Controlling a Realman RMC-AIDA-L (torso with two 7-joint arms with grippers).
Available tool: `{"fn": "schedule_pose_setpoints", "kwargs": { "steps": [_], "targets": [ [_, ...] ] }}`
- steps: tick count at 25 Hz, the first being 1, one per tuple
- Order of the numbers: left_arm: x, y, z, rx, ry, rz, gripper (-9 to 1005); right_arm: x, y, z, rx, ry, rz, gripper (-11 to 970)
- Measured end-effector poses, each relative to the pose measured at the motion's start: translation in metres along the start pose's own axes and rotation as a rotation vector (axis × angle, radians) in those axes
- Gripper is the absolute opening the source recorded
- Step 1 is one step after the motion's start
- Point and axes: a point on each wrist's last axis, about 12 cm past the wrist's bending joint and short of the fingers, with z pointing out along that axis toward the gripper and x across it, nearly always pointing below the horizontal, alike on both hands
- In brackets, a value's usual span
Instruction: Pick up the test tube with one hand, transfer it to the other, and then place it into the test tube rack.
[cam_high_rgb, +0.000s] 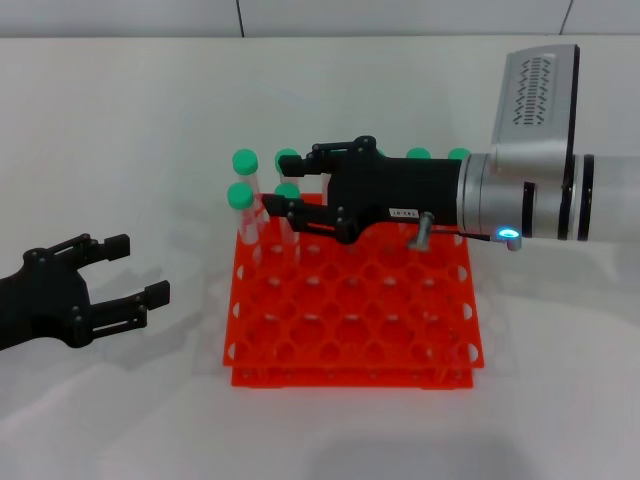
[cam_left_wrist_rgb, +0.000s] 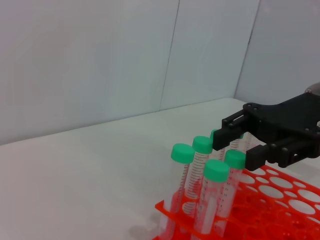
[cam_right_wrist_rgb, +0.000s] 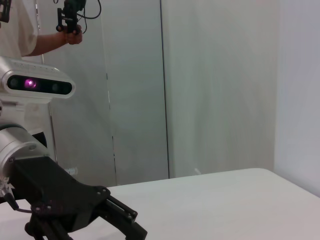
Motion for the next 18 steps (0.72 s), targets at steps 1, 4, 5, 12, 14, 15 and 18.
{"fn": "schedule_pose_setpoints", "kwargs": {
  "steps": [1,4,5,12,14,15,18],
  "targets": [
    [0.0,0.0,0.0,0.0,0.0,0.0,832,0.0,0.0,0.0,0.001,0.0,0.0,376],
    [0.0,0.0,0.0,0.0,0.0,-0.001,832,-0.001,-0.001,-0.001,0.0,-0.003,-0.001,415],
    [0.0,0.0,0.0,0.0,-0.001,-0.002,832,-0.001,-0.001,-0.001,-0.001,-0.005,-0.001,428],
    [0.0,-0.001,0.0,0.003,-0.005,-0.002,833,-0.005,0.002,-0.003,-0.021,-0.029,-0.008,471],
    [-0.001,-0.001,0.0,0.005,-0.008,-0.001,833,-0.006,0.003,-0.006,-0.034,-0.043,-0.006,472],
    [-0.001,-0.001,0.0,0.006,-0.008,0.0,833,-0.006,0.004,-0.007,-0.037,-0.048,-0.006,473],
    [-0.002,0.0,0.0,0.007,-0.009,0.004,832,-0.006,0.004,-0.011,-0.041,-0.062,-0.002,476]
  ]
}}
